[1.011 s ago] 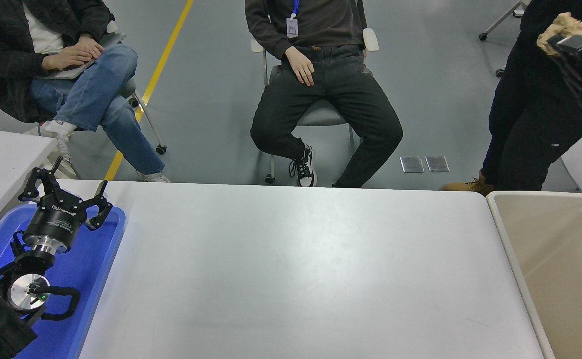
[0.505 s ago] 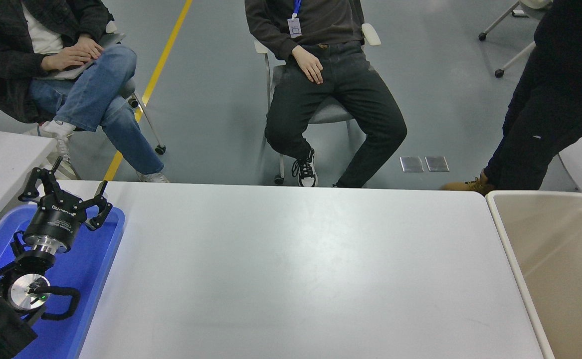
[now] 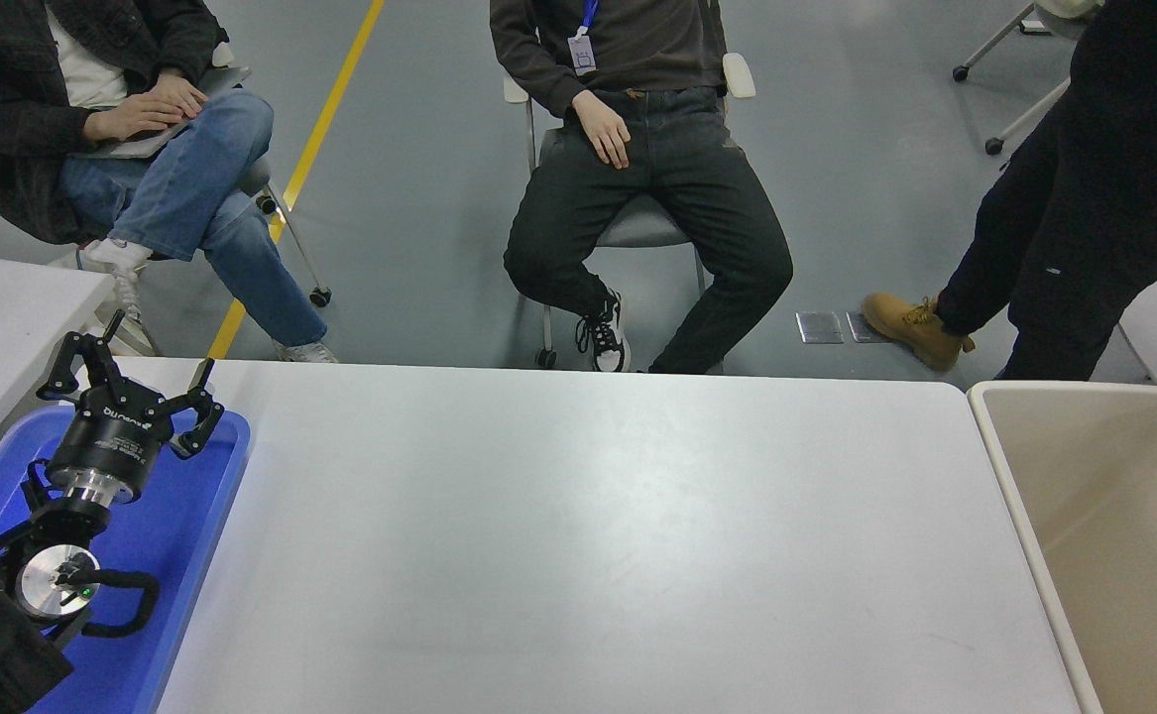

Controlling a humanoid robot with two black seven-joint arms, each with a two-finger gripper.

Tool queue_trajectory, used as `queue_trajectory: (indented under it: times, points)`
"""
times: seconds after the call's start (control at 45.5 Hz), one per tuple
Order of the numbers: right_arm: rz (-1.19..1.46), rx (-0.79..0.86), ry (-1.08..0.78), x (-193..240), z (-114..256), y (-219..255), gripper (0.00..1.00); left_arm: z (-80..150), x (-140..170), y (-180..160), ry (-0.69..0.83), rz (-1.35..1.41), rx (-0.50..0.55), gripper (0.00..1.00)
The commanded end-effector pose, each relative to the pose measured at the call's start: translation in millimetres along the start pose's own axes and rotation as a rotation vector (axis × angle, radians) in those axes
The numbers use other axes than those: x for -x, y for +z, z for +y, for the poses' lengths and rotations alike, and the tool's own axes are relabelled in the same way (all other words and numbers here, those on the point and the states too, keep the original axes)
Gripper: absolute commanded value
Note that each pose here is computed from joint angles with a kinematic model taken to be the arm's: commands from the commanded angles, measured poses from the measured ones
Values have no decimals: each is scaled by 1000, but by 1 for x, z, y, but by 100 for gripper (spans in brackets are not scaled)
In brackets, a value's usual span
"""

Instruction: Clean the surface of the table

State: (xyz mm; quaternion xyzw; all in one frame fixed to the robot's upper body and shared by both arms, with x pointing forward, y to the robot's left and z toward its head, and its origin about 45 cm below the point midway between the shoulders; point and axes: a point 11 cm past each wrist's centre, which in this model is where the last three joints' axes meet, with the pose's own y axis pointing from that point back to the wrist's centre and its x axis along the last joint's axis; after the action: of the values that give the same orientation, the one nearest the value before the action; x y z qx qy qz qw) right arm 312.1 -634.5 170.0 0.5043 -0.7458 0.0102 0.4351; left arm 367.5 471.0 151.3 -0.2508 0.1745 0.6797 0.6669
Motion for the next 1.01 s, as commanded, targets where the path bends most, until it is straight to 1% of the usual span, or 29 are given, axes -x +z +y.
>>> queue_trajectory:
  times: [0.0,0.11,0.198,0.396,0.615,0.681,0.703,0.725,0.747,0.791,0.813,0.879,0.923,0.989]
  points:
    - [51,123,-109,69,10,56,0,0,0,0,0,0,0,100]
    - [69,142,-149,98,14,65,0,0,0,0,0,0,0,100]
    - [108,168,-172,112,14,67,0,0,0,0,0,0,0,100]
    - [124,230,-163,119,15,70,0,0,0,0,0,0,0,100]
    - [116,231,-157,120,13,67,0,0,0,0,0,0,0,100]
    - [113,227,-129,116,12,65,0,0,0,0,0,0,0,100]
    - [111,226,-119,115,12,65,7,0,0,0,0,0,0,100]
    - [112,224,-105,113,11,64,19,0,0,0,0,0,0,100]
    - [114,224,-98,113,11,64,23,0,0,1,0,-1,1,100]
    - [116,221,-86,112,11,63,28,0,0,0,0,0,0,100]
    - [117,223,-80,110,11,63,34,0,0,0,0,0,0,100]
    - [119,216,-61,108,10,61,55,0,0,0,0,0,0,100]
    - [121,214,-45,106,10,60,63,0,0,0,0,0,0,100]
    - [124,211,-33,105,10,59,71,0,0,0,0,0,0,100]
